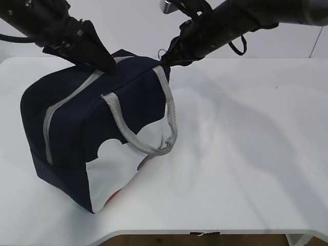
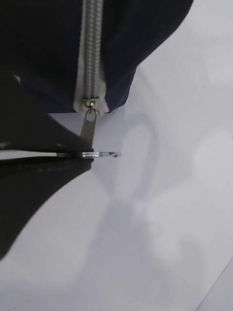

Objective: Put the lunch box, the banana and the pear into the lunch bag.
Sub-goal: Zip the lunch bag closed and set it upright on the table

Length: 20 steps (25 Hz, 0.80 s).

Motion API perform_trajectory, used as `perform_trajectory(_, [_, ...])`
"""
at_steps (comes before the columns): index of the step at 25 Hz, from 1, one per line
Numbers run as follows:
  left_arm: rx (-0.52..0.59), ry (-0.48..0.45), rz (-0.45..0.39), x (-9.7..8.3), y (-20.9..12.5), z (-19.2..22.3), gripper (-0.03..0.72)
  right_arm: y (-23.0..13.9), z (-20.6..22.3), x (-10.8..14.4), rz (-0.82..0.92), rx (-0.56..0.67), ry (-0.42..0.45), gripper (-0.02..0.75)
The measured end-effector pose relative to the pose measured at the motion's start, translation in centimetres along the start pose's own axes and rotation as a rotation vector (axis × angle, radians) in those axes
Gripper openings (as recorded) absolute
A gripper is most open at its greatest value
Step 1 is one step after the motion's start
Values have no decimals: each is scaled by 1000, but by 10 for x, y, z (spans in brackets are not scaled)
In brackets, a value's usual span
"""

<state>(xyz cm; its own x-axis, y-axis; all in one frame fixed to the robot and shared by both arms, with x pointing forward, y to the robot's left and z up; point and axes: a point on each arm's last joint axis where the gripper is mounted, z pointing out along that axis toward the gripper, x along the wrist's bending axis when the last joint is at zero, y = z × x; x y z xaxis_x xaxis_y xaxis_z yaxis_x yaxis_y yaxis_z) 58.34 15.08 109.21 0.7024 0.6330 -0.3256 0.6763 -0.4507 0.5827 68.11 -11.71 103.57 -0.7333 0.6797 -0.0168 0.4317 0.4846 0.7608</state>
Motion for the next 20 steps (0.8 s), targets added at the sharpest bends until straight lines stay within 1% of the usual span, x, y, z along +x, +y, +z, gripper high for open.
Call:
perform_trajectory(4, [23, -9, -22, 8, -2, 13, 596, 0, 0, 0, -1, 0, 0, 6])
perform_trajectory(8, [53, -28, -20, 6, -3, 27, 588, 0, 0, 0, -2, 0, -2, 6])
perform_trajectory(10, [56, -28, -11, 4, -3, 30, 561, 0, 0, 0, -2, 0, -2, 6])
perform_trajectory(12, [52, -25, -7, 3, -2, 31, 496, 0, 0, 0, -2, 0, -2, 6])
perform_trajectory(13, [51, -24, -7, 3, -2, 31, 445, 0, 0, 0, -2, 0, -2, 6])
perform_trajectory(18, [58, -3, 6, 5, -3, 31, 113, 0, 0, -1, 0, 0, -3, 6])
perform_trajectory(20, [65, 3, 13, 5, -3, 31, 36, 0, 0, -1, 0, 0, -3, 6])
